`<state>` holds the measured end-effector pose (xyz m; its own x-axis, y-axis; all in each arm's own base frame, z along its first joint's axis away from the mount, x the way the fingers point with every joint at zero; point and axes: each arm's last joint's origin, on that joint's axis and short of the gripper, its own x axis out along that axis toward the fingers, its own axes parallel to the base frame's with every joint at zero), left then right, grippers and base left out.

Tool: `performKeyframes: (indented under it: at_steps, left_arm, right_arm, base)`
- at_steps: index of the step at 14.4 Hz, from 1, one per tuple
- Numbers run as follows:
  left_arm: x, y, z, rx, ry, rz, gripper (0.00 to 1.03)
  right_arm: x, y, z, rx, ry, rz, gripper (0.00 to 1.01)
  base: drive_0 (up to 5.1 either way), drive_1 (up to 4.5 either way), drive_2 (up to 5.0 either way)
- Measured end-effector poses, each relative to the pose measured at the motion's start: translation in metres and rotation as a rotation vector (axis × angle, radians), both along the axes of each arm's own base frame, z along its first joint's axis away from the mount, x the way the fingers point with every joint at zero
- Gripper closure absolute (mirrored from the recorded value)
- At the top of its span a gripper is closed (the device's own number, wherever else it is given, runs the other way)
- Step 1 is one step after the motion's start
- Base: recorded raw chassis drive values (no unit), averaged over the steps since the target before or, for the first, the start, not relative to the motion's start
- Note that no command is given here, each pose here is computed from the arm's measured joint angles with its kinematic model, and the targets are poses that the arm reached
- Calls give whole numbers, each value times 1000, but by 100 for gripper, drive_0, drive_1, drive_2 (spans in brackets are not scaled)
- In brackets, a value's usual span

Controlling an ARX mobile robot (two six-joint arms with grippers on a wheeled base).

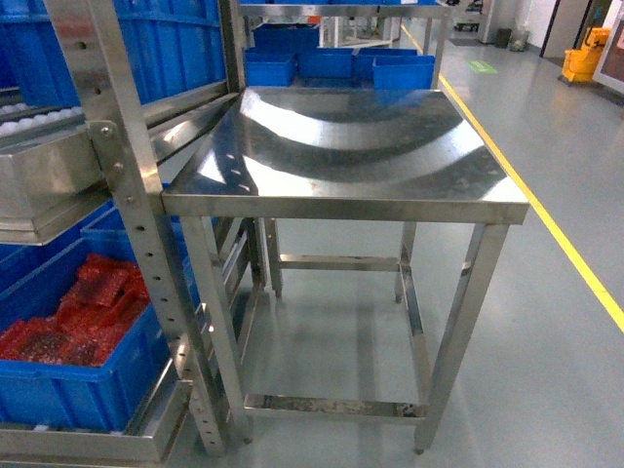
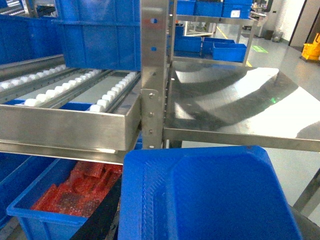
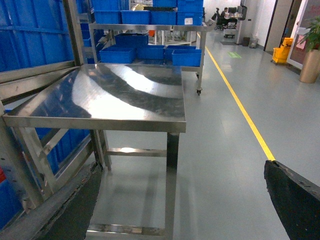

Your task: Pick blue part to blue bin on bottom shelf

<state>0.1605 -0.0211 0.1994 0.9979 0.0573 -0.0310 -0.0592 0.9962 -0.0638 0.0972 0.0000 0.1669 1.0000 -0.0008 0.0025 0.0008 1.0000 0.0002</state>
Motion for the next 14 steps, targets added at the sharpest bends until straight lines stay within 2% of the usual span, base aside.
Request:
performKeyframes:
  at_steps: [14]
  left_arm:
    - [0,0,0,0,0,5,59]
  right_arm:
    - [0,0,0,0,0,0,3]
  base:
    - [-501,244,244]
